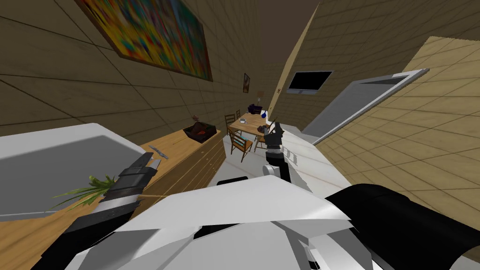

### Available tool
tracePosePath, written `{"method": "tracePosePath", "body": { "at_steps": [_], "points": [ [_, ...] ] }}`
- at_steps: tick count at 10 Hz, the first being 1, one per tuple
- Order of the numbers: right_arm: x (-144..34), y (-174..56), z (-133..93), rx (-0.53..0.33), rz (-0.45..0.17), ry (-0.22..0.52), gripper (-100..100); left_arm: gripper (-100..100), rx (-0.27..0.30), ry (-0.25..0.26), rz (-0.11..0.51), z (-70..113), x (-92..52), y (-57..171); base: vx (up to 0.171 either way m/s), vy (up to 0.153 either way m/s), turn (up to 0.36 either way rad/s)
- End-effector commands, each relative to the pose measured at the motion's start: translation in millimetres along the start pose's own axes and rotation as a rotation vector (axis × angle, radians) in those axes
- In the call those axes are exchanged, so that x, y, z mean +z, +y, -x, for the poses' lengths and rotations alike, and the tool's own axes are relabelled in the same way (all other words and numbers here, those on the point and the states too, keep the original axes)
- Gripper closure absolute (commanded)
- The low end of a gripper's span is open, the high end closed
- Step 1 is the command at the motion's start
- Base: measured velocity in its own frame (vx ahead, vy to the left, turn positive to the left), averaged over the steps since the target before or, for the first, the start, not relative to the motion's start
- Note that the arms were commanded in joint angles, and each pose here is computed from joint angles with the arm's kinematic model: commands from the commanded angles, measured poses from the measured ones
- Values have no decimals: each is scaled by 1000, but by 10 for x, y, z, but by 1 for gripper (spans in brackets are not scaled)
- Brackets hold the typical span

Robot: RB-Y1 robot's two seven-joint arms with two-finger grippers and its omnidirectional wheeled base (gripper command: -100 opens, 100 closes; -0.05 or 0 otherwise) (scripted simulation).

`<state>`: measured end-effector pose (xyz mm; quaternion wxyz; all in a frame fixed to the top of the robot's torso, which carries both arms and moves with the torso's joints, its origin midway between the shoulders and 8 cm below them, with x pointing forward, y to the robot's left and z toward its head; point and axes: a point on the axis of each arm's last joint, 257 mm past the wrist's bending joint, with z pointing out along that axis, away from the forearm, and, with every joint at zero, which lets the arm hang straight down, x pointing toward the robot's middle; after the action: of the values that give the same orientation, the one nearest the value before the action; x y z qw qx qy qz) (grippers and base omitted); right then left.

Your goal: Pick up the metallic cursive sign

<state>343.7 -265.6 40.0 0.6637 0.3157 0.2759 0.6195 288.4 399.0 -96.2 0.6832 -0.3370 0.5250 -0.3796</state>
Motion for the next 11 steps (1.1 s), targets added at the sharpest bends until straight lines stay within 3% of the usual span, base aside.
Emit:
{"method": "tracePosePath", "body": {
  "at_steps": [1, 4, 6, 7, 8, 11],
  "points": [
    [0, 0, 0, 0, 0, 0, 0, -100, 23, 17, 86, 142, -127, 248, -21, -82, -196],
    [0, 0, 0, 0, 0, 0, 0, -100, 50, 50, 171, 232, -292, 446, -6, -45, -94],
    [0, 0, 0, 0, 0, 0, 0, -100, 75, 70, 293, 456, -489, 714, 11, -46, -216],
    [0, 0, 0, 0, 0, 0, 0, -100, 85, 90, 310, 442, -535, 743, 11, -31, -45],
    [-1, 0, 1, 0, 0, 0, 0, -100, 97, 102, 370, 554, -630, 864, 25, -27, -120],
    [0, 0, 1, 0, 0, 0, 0, -100, 116, 130, 451, 656, -787, 1010, 28, -13, -93]
  ]
}}
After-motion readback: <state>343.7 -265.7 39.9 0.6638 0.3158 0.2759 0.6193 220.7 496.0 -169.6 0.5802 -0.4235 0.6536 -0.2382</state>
